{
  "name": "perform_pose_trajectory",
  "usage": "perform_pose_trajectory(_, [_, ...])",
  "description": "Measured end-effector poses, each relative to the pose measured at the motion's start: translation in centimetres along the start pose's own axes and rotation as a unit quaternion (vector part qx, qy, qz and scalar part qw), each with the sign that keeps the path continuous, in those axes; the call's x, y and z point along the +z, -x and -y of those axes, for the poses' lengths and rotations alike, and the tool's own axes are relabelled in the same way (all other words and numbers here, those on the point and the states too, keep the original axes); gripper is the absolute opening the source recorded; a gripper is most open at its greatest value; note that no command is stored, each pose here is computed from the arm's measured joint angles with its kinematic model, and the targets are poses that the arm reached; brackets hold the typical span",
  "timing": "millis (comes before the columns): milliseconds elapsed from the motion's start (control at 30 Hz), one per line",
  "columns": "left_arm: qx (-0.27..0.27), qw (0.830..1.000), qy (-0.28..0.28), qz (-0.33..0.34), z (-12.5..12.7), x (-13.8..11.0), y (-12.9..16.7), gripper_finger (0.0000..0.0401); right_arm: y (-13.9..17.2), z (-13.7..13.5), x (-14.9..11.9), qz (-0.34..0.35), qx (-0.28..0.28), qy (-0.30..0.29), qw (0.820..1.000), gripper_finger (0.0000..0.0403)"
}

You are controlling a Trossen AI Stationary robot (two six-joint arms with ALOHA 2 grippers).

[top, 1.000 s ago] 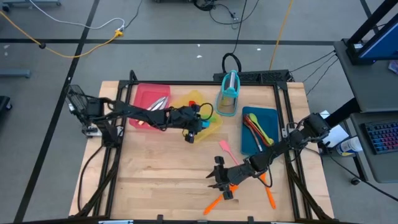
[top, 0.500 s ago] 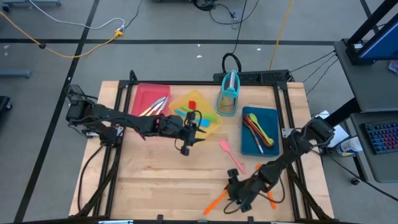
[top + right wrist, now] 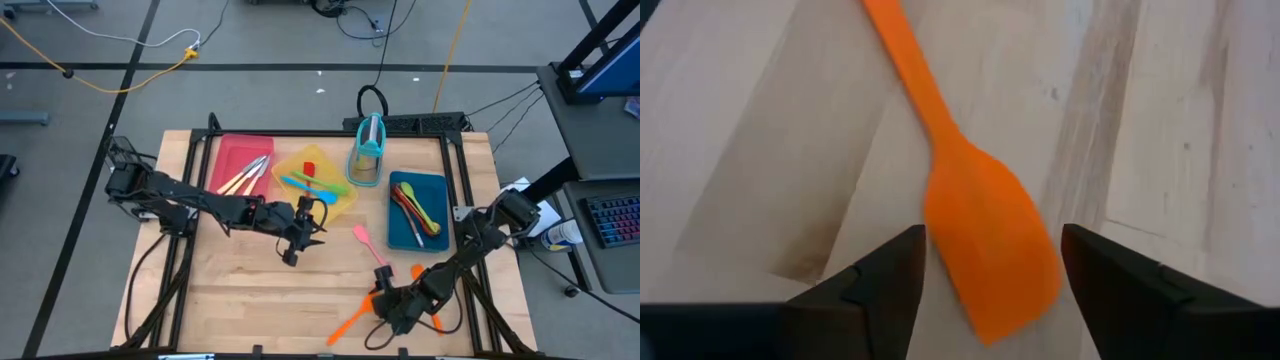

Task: Pick & Place Kitchen Items
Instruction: Put the left orange spatula into the yellow bin

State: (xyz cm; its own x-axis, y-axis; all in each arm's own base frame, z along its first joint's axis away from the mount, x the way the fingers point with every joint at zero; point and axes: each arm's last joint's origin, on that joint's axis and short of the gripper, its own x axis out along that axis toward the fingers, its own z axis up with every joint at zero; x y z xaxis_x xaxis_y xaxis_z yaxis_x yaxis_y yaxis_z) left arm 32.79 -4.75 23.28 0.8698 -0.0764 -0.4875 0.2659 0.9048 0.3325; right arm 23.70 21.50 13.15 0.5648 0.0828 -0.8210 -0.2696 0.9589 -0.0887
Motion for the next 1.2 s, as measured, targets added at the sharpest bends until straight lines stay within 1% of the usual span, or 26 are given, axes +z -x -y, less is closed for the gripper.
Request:
perform_pose_trajectory(133, [-0.001, 1.000, 0.004, -0.003, 0.0, -0.1, 0.0, 0.0145, -0.1, 0.3, 0.1, 0.001, -0.001, -0.006, 1.000, 0.0239])
perform_pose_trajectory(233, [0.000, 1.000, 0.013, -0.003, 0.0, -0.1, 0.0, 0.0145, -0.5, 0.8, -0.3, 0.000, -0.003, -0.017, 1.000, 0.0242])
perform_pose_trajectory(400, [-0.001, 1.000, 0.024, -0.006, 0.0, -0.1, 0.0, 0.0145, -1.3, 1.9, -1.9, -0.014, 0.029, -0.062, 0.998, 0.0242])
perform_pose_trajectory(500, [-0.002, 1.000, 0.028, -0.008, 0.0, -0.2, 0.0, 0.0145, -1.7, 2.3, -3.0, 0.003, 0.031, -0.072, 0.997, 0.0242])
perform_pose_trajectory(633, [-0.002, 1.000, 0.028, -0.008, 0.0, -0.2, 0.0, 0.0145, -2.1, 2.6, -4.2, 0.044, 0.039, -0.057, 0.997, 0.0233])
perform_pose_trajectory(767, [-0.002, 1.000, 0.026, -0.008, 0.0, -0.2, 0.0, 0.0145, -2.2, 3.0, -5.0, 0.079, 0.050, -0.066, 0.993, 0.0213])
perform_pose_trajectory(900, [-0.002, 1.000, 0.027, -0.007, 0.0, -0.2, 0.0, 0.0145, -2.3, 3.1, -5.4, 0.104, 0.060, -0.076, 0.990, 0.0183])
perform_pose_trajectory(1067, [-0.002, 1.000, 0.027, -0.007, 0.0, -0.2, 0.0, 0.0145, -2.3, 3.1, -5.5, 0.108, 0.067, -0.078, 0.989, 0.0135])
perform_pose_trajectory(1200, [-0.002, 1.000, 0.028, -0.007, 0.0, -0.2, 0.0, 0.0145, -2.2, 3.1, -5.4, 0.108, 0.070, -0.078, 0.989, 0.0106])
